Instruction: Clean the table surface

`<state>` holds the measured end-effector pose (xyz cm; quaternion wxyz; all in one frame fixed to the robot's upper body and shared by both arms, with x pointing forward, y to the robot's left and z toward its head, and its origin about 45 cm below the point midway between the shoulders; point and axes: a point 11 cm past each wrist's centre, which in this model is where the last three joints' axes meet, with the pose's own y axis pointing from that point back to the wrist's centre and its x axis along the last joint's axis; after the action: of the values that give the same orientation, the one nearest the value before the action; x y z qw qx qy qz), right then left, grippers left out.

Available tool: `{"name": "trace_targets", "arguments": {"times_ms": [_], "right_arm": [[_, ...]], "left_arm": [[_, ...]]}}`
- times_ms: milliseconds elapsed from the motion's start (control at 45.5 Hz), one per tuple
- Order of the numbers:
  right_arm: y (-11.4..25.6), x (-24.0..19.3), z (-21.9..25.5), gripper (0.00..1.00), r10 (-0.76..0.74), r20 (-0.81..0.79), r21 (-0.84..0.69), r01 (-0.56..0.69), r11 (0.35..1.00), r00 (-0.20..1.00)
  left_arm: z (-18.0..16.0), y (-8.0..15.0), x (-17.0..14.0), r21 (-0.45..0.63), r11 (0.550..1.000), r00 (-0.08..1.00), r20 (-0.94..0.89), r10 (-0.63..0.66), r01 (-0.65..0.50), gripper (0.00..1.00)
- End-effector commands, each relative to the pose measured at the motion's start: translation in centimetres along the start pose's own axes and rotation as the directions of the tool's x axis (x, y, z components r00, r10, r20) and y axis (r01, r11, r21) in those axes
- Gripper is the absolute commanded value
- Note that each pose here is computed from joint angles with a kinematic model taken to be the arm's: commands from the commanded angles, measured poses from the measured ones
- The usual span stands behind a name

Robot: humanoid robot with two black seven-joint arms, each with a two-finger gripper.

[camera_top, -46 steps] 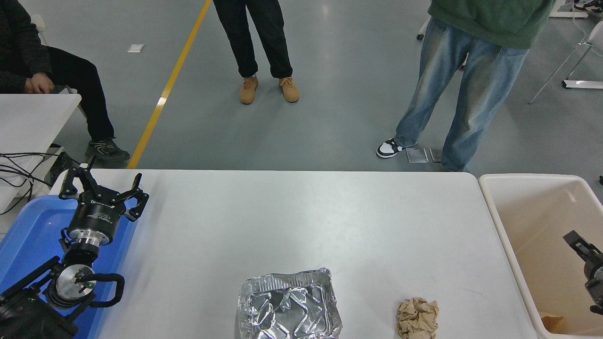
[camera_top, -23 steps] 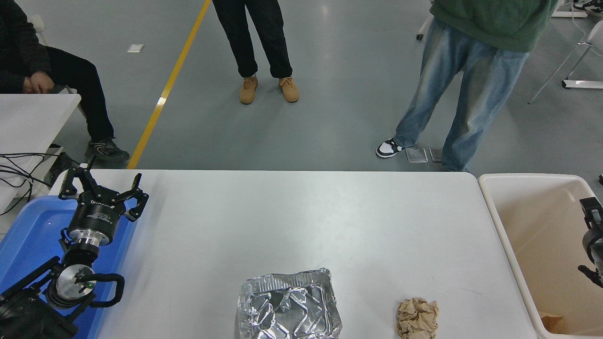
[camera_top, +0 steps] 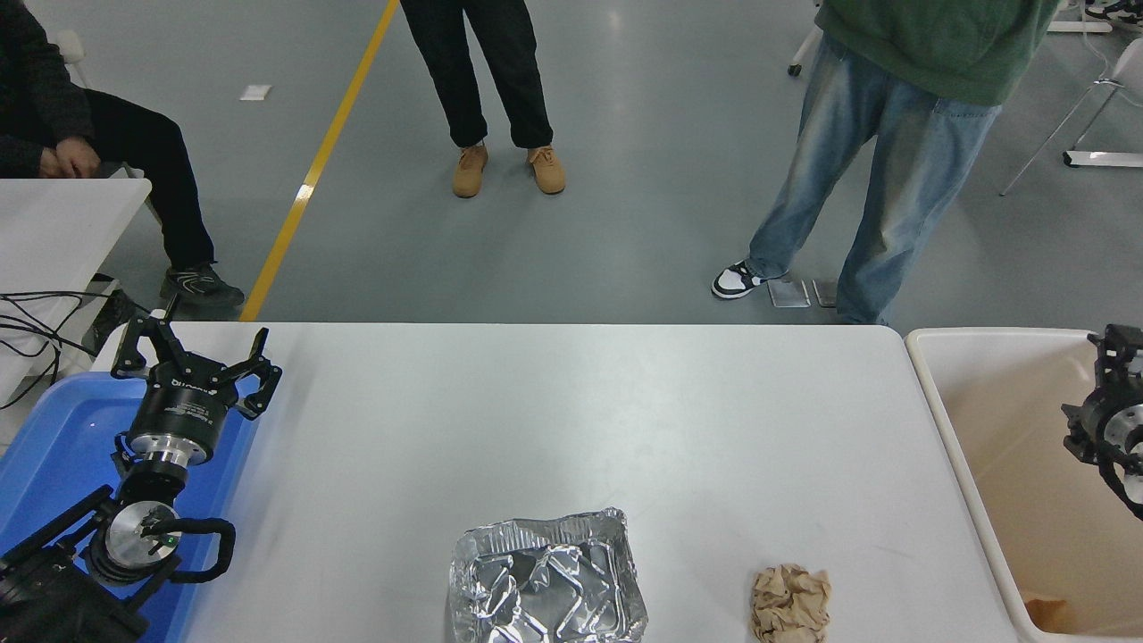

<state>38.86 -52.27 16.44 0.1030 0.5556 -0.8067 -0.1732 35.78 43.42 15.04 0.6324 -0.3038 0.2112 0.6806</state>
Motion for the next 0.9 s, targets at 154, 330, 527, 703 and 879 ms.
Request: {"name": "trace_targets", "arguments": {"times_ms": [154,330,527,703,879], "right_arm": [[1.1,-6.9,-0.6,1.00,-0.384,0.280,0.169,0.348,0.922,0.880],[2.0,-10.0,-0.3,1.00,-0.550,0.310,0.279,0.479,0.832,0.776],[2.4,-12.7,1.4,1.00,-0.599,0.359,0.333,0.502,0.798,0.715],[2.6,-14.4,2.1,1.00,-0.611,0.390,0.379,0.485,0.789,0.689],[2.6,-14.0,2.0,1.00,-0.604,0.385,0.376,0.479,0.793,0.698]], "left_arm": [[0.0,0.0,0.0,0.000,1.000,1.000,-0.001,0.000,0.000,0.99],[0.0,0.0,0.0,0.000,1.000,1.000,0.000,0.000,0.000,0.99],[0.0,0.0,0.0,0.000,1.000,1.000,0.000,0.000,0.000,0.99],[0.0,0.0,0.0,0.000,1.000,1.000,-0.001,0.000,0.000,0.99],[0.0,0.0,0.0,0.000,1.000,1.000,0.000,0.000,0.000,0.99]]}}
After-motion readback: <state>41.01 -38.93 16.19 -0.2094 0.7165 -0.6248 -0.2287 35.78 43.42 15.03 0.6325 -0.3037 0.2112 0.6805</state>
